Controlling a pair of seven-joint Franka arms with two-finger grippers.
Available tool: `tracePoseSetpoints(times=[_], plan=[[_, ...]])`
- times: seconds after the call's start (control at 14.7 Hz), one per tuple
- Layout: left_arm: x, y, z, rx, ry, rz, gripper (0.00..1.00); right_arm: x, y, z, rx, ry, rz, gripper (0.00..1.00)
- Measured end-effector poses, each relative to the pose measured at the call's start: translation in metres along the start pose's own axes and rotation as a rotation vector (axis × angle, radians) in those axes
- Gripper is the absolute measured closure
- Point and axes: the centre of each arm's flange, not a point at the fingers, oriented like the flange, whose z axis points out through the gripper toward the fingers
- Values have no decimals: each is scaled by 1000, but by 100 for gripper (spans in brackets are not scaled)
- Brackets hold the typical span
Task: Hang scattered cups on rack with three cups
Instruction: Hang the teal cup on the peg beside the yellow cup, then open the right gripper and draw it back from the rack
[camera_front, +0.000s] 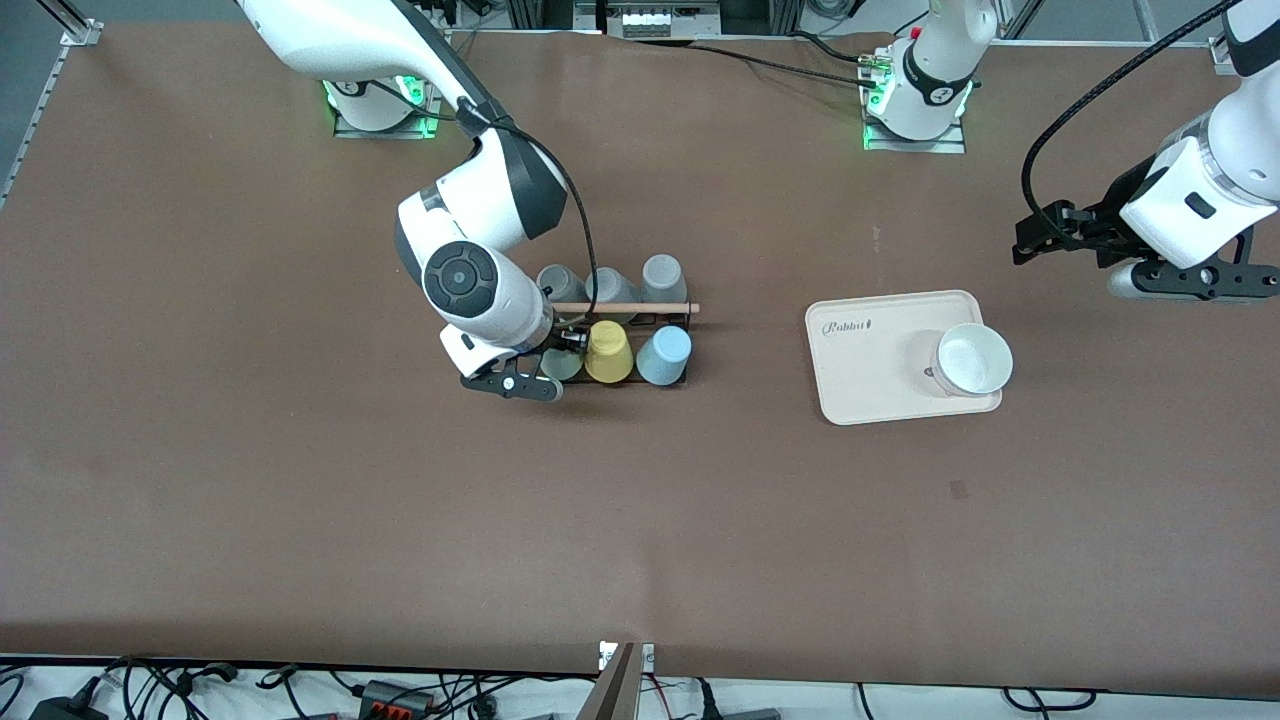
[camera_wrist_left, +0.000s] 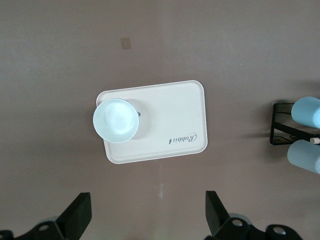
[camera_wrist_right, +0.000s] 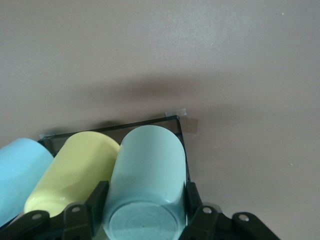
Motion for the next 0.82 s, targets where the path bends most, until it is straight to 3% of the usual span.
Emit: tracePoseSetpoints(times=[0.27,0.48,0.82], plan=[[0,0,0,0,0,0,0,2,0,9,-4,-5,3,30],[0,0,0,0,0,0,0,5,0,0,7,9,10,2],[0,0,0,0,0,1,0,10,15,-59,15,37,32,0]])
